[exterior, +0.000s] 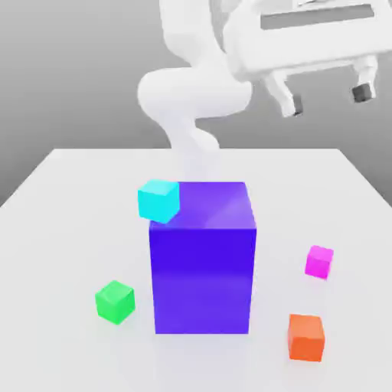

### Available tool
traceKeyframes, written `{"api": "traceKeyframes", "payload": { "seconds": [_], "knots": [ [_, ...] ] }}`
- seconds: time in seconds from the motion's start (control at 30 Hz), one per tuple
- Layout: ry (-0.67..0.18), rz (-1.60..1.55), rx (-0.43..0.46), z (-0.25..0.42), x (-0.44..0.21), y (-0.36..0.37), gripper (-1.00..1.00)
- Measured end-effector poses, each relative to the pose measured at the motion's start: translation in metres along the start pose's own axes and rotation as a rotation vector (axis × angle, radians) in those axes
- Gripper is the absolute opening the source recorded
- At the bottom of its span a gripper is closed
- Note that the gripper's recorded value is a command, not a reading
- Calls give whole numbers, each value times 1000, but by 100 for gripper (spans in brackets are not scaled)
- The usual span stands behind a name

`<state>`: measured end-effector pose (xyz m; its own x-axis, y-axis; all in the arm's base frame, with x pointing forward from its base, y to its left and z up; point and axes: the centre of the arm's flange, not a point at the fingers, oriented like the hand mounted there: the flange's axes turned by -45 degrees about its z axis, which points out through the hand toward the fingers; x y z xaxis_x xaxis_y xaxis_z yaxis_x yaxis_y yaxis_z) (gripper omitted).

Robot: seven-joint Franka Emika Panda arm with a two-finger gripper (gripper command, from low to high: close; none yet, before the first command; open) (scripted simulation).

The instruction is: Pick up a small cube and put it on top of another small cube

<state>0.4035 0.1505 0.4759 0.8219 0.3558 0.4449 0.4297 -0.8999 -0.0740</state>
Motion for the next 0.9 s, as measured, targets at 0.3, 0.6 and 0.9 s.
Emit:
{"api": "traceKeyframes", "payload": {
  "seconds": [0.3,0.6,0.9],
  "knots": [
    [-187,-213,77,107,-66,-82,0],
    [-357,-447,98,176,-165,-145,0],
    [-463,-645,78,211,-249,-169,0]
  ]
}}
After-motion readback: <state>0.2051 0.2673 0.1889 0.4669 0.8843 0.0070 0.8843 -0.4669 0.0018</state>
